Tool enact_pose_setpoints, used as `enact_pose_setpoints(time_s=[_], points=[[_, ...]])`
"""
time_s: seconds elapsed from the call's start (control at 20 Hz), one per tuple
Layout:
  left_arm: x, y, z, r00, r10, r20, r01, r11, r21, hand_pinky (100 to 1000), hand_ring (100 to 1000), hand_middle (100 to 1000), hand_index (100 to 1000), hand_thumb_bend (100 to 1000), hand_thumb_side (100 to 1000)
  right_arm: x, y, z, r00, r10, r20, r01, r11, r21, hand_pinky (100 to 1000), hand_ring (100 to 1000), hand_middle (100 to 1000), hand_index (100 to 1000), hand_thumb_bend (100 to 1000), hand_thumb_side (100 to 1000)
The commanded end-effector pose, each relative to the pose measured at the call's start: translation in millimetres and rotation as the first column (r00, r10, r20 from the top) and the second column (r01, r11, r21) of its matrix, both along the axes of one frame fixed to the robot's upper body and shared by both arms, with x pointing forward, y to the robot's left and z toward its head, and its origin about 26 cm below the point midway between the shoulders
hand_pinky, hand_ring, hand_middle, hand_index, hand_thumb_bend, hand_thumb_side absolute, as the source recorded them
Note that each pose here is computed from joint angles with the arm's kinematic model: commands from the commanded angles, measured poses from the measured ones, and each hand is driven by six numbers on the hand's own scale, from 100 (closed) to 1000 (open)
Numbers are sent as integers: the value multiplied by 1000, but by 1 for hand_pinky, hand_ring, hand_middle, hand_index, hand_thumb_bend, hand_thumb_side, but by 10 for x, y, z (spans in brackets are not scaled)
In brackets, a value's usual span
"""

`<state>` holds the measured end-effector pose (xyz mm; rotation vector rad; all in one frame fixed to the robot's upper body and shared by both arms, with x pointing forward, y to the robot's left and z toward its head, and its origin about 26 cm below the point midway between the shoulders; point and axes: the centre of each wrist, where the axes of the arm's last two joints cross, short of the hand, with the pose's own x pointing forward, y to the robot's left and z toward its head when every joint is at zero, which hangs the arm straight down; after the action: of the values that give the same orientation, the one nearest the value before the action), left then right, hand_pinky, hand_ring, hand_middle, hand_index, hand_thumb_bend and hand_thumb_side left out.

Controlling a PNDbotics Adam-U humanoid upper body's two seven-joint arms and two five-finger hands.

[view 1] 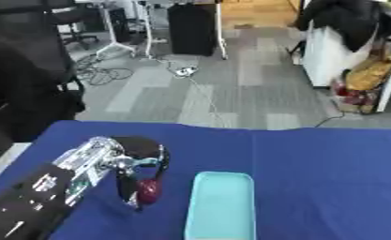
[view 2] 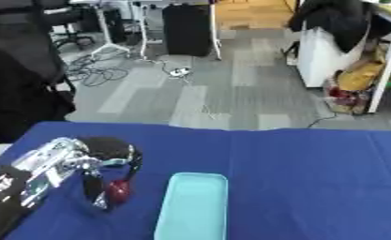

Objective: Pick up objects on the table and place them in the box.

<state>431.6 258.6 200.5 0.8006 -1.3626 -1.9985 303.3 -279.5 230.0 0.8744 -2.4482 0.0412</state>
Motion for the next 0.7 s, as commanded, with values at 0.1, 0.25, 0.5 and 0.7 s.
enact_pose_setpoints(time_s=[0.1, 0.25, 0.5, 0.7], points=[[21, -69, 155, 998, -22, 61, 25, 998, -62, 100, 100, 100, 373, 358, 138, -17, -2, 108, 999, 4, 32, -3, 1000, -4, 195, 303, 374, 749, 100, 904], [74, -139, 116, 996, -38, 87, 46, 995, -93, 100, 100, 100, 376, 347, 124, -13, 12, 120, 999, 10, 32, -10, 1000, 1, 195, 303, 374, 749, 100, 904], [176, -221, -1, 990, -62, 126, 82, 985, -154, 100, 100, 100, 378, 334, 128, -1, 47, 156, 999, 28, 32, -28, 1000, 11, 197, 304, 374, 749, 100, 905], [243, -315, -108, 988, -75, 137, 101, 976, -192, 100, 100, 100, 381, 299, 143, 7, 75, 185, 999, 43, 34, -44, 999, 19, 198, 304, 374, 748, 100, 911]])
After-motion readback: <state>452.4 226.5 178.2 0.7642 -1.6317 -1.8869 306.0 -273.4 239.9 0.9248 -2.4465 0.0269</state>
